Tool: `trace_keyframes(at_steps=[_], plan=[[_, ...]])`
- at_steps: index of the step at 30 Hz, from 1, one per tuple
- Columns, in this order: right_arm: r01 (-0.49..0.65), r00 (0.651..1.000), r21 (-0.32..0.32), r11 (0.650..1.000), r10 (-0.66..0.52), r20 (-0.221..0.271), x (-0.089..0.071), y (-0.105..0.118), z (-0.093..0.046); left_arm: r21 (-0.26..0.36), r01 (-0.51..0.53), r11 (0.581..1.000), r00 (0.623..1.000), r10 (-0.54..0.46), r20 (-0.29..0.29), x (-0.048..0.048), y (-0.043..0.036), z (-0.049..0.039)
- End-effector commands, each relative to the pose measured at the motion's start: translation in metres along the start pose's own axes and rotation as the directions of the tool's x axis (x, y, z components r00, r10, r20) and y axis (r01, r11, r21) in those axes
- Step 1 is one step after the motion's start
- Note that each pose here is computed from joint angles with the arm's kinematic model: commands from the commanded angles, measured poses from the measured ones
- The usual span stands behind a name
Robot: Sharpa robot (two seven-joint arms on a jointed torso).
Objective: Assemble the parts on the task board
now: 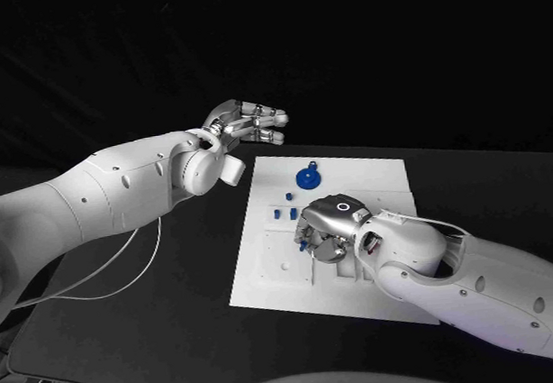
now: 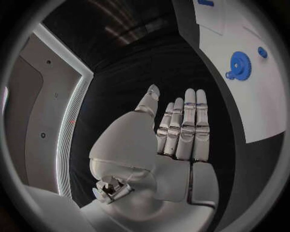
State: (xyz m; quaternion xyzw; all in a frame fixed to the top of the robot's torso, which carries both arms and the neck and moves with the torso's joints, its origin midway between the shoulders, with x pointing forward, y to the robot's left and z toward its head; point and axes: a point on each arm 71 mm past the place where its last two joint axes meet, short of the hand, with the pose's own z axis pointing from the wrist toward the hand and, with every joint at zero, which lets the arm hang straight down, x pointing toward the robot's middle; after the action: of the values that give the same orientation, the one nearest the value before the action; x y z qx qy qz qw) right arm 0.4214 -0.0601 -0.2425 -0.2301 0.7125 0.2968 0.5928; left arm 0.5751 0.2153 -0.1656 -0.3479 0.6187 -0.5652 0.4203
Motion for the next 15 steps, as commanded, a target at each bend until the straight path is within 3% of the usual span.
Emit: trace_keyframes(at_steps=[1, 15], plan=[[0.019, 1.000, -0.001, 1.000, -0.019, -0.014, 0.0012, 0.0005, -0.0004, 0.003, 0.005, 1.000, 1.000, -0.005, -0.016, 0.0020, -0.0004, 0.0006], [0.018, 0.999, -0.004, 1.000, -0.019, -0.037, 0.0043, 0.0013, 0.0000, 0.001, 0.006, 1.000, 1.000, -0.006, -0.019, 0.0025, -0.0002, 0.0008]])
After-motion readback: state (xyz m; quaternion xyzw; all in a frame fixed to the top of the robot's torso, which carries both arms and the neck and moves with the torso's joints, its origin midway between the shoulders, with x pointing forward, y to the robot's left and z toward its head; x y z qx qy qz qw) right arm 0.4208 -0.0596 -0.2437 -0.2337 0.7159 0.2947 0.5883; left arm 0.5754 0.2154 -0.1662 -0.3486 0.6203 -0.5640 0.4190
